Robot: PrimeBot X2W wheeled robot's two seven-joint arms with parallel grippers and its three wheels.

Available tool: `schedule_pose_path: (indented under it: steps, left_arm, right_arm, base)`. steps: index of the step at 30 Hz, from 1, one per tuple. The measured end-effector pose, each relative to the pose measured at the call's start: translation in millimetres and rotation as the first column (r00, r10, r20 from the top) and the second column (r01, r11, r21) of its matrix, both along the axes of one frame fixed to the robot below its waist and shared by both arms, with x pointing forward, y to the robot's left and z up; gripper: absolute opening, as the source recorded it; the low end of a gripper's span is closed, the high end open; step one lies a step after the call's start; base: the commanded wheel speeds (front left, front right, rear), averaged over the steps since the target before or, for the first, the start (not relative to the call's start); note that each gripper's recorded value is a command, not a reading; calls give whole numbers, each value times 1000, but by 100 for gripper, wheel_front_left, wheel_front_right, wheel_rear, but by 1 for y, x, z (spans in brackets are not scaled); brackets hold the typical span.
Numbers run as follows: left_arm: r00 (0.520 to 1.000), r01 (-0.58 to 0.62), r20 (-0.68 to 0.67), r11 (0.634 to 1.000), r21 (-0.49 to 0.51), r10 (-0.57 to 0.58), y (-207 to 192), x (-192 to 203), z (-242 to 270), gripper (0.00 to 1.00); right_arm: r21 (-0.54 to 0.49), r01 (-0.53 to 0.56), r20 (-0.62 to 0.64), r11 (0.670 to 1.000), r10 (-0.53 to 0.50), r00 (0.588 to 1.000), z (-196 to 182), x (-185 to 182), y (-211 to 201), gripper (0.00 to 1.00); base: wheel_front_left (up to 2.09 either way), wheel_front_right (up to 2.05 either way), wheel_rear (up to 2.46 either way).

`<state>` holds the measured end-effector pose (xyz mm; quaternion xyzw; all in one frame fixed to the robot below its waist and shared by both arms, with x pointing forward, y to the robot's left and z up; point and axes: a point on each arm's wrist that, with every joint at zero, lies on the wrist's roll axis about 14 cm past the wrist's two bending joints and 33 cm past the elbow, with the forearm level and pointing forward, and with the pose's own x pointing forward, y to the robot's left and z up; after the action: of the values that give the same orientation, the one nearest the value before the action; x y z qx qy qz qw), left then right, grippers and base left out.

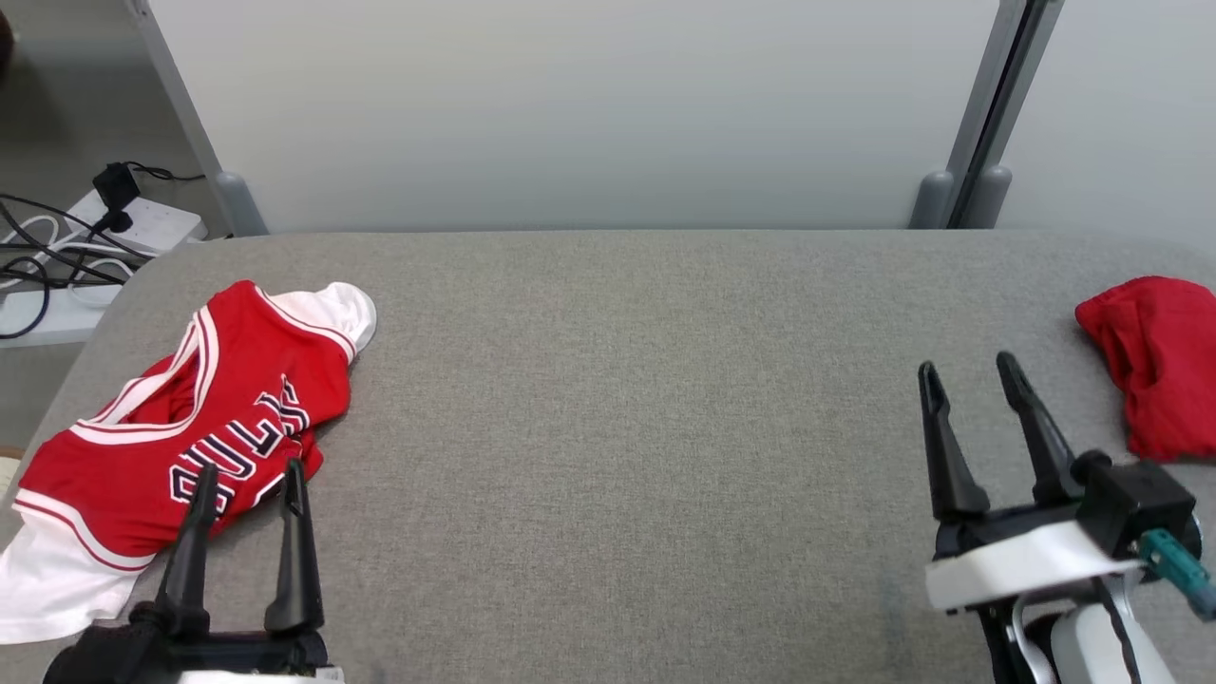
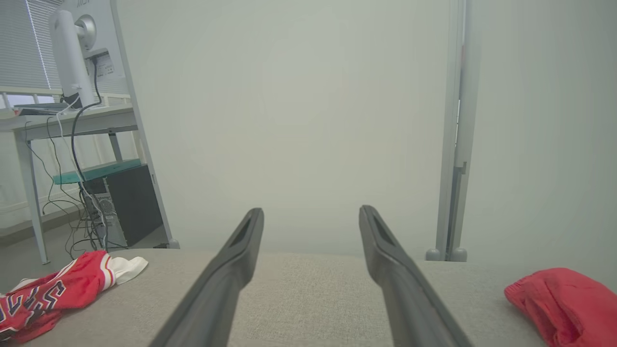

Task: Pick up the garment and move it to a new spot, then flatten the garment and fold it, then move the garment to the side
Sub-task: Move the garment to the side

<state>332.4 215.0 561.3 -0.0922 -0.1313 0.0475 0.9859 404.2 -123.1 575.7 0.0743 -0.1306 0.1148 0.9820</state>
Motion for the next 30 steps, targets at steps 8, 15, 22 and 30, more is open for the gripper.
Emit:
schedule_pose_path:
  steps: [8, 15, 22, 30]
  left_arm:
    - [997, 60, -58, 996, 61, -57, -15, -23, -19, 100]
    - [992, 93, -90, 993, 68, -87, -23, -21, -29, 100]
    - [988, 117, -107, 991, 66, -110, -30, -17, -34, 100]
    - [986, 125, -120, 990, 63, -117, -33, -17, -38, 100]
  right_arm:
    - [29, -56, -99, 998, 59, 993, -37, -45, 18, 100]
    - [40, -21, -88, 999, 25, 996, -34, -53, 6, 100]
    - [43, 0, -86, 999, 4, 996, -33, -56, -1, 100]
    - [53, 3, -87, 999, 2, 996, -33, -56, -2, 100]
  base:
    - [0, 0, 0]
    - [0, 0, 0]
    - [0, 0, 0]
    - [0, 0, 0]
